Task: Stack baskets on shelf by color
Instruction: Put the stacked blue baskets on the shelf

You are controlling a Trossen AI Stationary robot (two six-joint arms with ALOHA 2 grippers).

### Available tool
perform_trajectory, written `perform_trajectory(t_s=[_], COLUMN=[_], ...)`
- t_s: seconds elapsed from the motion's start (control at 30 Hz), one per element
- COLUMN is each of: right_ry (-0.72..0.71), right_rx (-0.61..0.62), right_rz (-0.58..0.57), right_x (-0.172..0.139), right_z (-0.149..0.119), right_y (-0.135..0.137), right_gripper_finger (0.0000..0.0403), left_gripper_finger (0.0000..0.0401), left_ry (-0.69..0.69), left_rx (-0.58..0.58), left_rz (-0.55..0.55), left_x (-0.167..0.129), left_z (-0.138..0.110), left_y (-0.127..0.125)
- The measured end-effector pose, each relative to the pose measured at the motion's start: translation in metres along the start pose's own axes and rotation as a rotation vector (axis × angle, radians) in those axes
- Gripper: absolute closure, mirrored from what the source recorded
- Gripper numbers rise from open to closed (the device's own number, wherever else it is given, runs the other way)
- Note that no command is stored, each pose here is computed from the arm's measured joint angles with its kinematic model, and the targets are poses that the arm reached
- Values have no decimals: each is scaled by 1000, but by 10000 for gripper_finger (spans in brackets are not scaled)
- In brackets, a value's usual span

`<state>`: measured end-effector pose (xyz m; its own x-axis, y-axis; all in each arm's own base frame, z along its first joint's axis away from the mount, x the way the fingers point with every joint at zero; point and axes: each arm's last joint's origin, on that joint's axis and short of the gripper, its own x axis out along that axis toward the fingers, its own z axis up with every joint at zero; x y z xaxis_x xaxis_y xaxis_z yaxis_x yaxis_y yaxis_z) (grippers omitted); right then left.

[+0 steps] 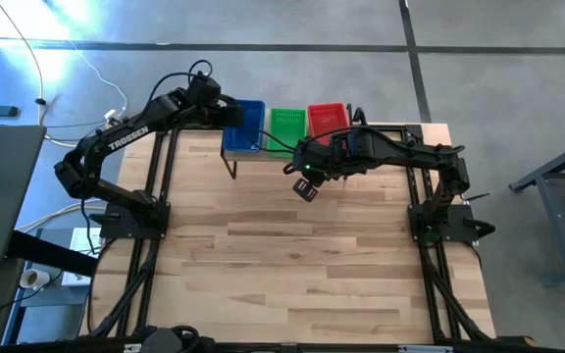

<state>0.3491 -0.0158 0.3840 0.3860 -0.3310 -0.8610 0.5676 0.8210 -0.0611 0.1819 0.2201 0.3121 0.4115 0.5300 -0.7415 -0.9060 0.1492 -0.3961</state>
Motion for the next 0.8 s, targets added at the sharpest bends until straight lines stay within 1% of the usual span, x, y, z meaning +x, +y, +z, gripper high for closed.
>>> perform_trajectory(t_s=[0.2,0.37,0.67,0.8], right_ry=[0,0,3,3], right_rx=[2,2,3,3], right_rz=[0,0,5,5], right_x=[0,0,0,0], right_z=[0,0,0,0], right_y=[0,0,0,0], right_gripper_finger=[319,319,319,319], left_gripper_finger=[388,387,385,372], left_ry=[43,87,84,79], left_rx=[-22,-22,-3,21], left_rz=[29,48,43,45], left_x=[0,9,14,14], left_z=[-4,-7,-7,-7], left_y=[3,3,1,1])
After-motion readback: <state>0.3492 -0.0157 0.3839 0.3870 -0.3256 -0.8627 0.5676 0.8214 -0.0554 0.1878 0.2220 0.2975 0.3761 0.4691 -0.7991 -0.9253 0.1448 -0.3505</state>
